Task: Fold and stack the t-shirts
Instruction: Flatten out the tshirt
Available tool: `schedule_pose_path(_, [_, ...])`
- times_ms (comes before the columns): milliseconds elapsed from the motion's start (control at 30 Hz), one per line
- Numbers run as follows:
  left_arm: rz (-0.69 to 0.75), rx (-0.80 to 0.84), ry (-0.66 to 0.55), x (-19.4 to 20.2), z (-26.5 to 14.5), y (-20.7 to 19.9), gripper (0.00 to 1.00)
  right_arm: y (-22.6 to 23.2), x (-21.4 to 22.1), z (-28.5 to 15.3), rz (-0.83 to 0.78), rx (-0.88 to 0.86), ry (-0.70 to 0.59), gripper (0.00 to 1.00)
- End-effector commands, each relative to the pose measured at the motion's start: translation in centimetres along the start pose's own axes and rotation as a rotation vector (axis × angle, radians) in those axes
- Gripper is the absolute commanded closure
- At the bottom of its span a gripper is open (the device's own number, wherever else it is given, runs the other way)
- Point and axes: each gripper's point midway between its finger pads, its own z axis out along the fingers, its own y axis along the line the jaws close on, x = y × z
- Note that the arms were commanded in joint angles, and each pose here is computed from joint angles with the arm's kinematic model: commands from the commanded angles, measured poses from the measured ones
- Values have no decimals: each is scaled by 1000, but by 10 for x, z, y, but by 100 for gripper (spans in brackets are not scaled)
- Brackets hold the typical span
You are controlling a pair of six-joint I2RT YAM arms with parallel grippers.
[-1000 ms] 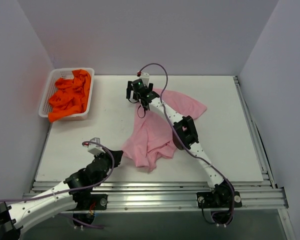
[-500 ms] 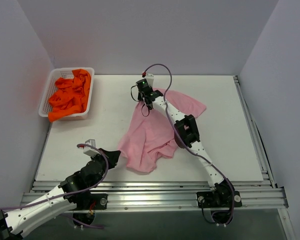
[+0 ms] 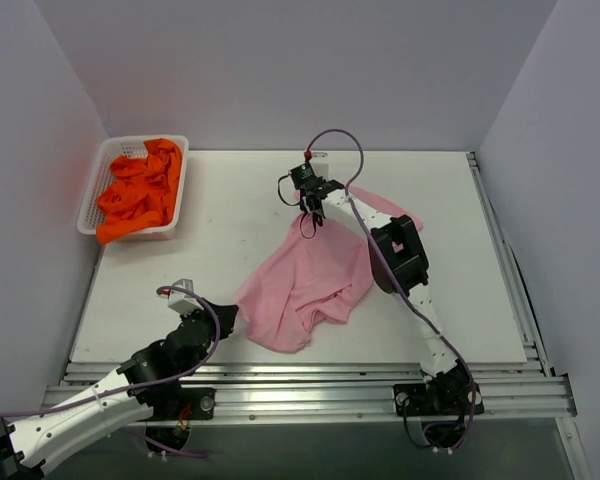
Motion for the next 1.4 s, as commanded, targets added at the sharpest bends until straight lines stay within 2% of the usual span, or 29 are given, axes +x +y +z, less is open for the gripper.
schedule_pose_path(0, [-3,-1,-43,-23,-5,-16,98,-24,-77,-71,35,35,-163,100])
schedule_pose_path(167, [10,-36,-57,-34,-10,-15,98,-56,-100,-117,50,72,-226,100])
schedule_pose_path(233, [15,-55,-54,-35,-12,-11,98,-65,-94,-120,24,83,-193,100])
schedule_pose_path(267, [11,-55,-53,-34,-12,-10,98,-62,-87,-117,10,68,-163,95])
schedule_pose_path(300, [12,-58,-50,-33,-12,-8,98,-61,-72,-107,-18,73,-113,78])
schedule_pose_path(367, [10,-60,-41,-28,-12,-5,98,-56,-55,-93,-47,72,-63,34])
schedule_pose_path(400, [6,-55,-41,-28,-11,-6,98,-56,-36,-80,-76,92,-15,33])
schedule_pose_path(500, [12,-56,-14,-20,-9,-4,98,-44,-27,-71,-93,105,-24,30])
schedule_pose_path(633, [20,-64,14,-10,-5,-2,98,-27,-40,-64,-69,65,-67,28])
schedule_pose_path(667, [31,-73,25,-6,-3,1,98,-18,-58,-67,-48,46,-106,27])
schedule_pose_path(867, [44,-66,34,0,4,-4,98,6,-74,-40,-55,39,-117,27])
schedule_pose_path(1067, [65,-65,32,0,6,-5,98,-34,-83,-29,-19,170,-147,25])
schedule_pose_path(1200, [73,-56,28,0,6,-5,98,-63,-80,-22,23,216,-130,26])
schedule_pose_path(1367, [75,-46,20,0,6,-5,98,-78,-65,-15,18,258,-101,29])
